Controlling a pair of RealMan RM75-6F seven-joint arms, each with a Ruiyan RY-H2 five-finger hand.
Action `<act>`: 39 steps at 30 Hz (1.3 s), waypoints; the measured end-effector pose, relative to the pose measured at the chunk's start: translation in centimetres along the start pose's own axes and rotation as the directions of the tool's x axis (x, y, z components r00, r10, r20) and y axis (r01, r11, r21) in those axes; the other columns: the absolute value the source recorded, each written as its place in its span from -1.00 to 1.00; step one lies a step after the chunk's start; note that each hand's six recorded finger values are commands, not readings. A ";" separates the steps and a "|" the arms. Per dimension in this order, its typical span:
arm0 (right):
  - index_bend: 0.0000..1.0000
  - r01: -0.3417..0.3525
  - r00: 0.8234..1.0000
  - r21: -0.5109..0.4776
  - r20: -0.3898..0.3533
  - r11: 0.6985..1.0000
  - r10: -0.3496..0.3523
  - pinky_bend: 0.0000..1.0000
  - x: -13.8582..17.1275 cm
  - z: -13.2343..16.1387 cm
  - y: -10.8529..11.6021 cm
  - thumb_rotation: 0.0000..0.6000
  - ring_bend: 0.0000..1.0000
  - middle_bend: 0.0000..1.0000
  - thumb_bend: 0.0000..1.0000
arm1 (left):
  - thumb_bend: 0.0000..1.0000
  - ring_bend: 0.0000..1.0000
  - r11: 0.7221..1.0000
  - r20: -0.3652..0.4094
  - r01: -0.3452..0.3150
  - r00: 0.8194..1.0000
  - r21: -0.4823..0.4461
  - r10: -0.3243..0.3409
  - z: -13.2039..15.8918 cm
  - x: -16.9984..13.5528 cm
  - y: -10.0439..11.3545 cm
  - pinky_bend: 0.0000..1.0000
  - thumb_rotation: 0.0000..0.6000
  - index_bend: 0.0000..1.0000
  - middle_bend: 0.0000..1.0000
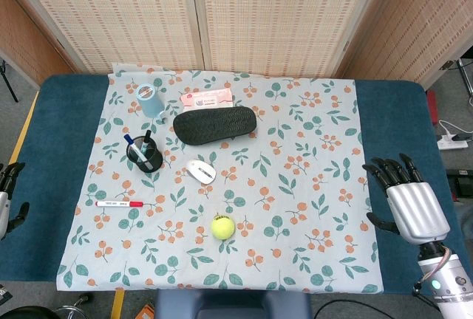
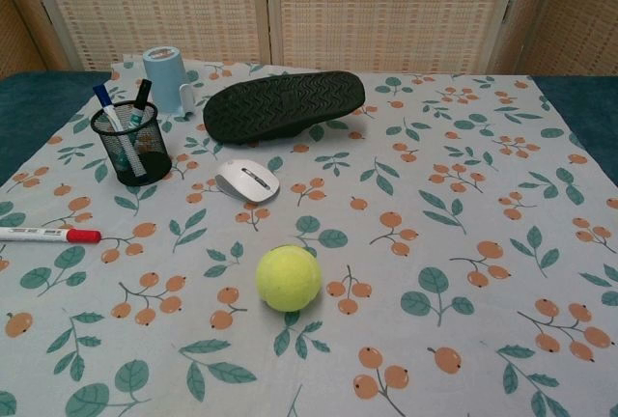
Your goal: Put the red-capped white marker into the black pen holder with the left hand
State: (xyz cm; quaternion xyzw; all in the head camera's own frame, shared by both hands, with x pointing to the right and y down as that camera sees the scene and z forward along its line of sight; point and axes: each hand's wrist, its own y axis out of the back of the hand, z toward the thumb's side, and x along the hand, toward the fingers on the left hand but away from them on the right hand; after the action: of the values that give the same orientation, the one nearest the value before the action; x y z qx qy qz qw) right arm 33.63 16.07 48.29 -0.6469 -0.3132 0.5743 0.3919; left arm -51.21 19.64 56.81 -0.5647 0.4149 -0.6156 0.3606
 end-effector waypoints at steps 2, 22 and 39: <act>-0.64 0.000 1.000 -0.001 -0.001 1.000 0.000 -0.97 0.0 0.0 0.0 1.00 -0.75 -0.74 -0.80 | -0.29 -0.99 1.000 0.008 0.001 1.000 -0.017 -0.001 0.8 -0.1 0.0 -0.73 1.00 -0.81 -0.85; -0.64 -0.003 1.000 -0.024 0.001 1.000 0.003 -0.97 -0.1 -0.6 0.1 1.00 -0.75 -0.74 -0.80 | -0.29 -0.93 0.978 0.097 0.203 0.975 -0.041 -0.198 14.1 -1.6 -11.4 -0.70 1.00 -0.61 -0.66; -0.64 -0.004 1.000 -0.018 0.017 1.000 0.004 -0.97 -0.4 -0.9 0.1 1.00 -0.75 -0.74 -0.80 | -0.29 -0.82 0.978 0.125 0.211 0.970 0.002 -0.209 15.8 -0.3 -17.0 -0.65 1.00 -0.41 -0.35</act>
State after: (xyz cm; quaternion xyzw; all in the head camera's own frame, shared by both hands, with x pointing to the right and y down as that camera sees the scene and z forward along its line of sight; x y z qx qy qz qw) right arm 34.45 15.61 48.45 -0.6461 -0.3203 0.5777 0.3824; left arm -35.02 25.03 72.58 -0.6450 0.3330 -0.6113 0.3153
